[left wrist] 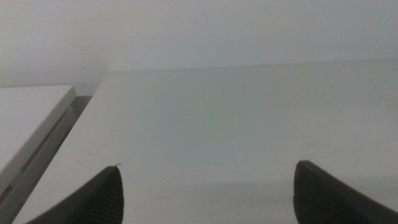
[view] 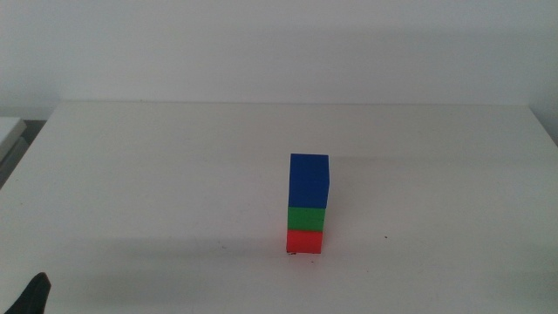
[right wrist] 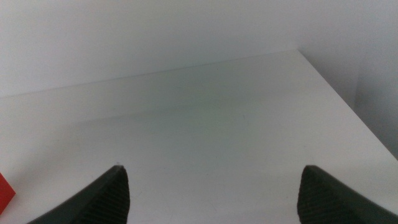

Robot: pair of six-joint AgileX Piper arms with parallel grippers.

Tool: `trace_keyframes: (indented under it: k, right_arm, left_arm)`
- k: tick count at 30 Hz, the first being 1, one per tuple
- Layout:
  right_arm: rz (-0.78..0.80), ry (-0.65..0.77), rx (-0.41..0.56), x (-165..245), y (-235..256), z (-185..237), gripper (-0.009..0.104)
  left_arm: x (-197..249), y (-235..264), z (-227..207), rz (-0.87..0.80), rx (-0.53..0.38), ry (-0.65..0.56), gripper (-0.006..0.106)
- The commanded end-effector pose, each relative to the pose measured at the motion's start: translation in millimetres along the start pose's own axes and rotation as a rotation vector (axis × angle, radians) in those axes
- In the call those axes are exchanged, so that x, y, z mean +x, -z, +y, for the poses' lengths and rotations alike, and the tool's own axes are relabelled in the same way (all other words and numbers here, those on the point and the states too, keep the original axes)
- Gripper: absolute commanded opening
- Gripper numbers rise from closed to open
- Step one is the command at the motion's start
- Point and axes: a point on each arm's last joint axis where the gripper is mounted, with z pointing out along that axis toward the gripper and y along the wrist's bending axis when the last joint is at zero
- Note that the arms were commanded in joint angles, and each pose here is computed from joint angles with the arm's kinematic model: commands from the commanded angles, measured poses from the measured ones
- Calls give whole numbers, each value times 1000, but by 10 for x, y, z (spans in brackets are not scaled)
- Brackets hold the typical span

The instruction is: Stack red cubes first, then green, then blue cubes in a specific spot.

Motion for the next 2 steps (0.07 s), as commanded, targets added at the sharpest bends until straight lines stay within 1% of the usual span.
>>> trace_keyframes:
  k: [1, 2]
  right_arm:
    - [-15, 16, 5, -6, 1, -4, 78]
    - [-15, 16, 5, -6, 1, -4, 78]
  left_arm:
    - [-11, 2, 2, -16, -3, -2, 94]
    - [-11, 2, 2, -16, -3, -2, 94]
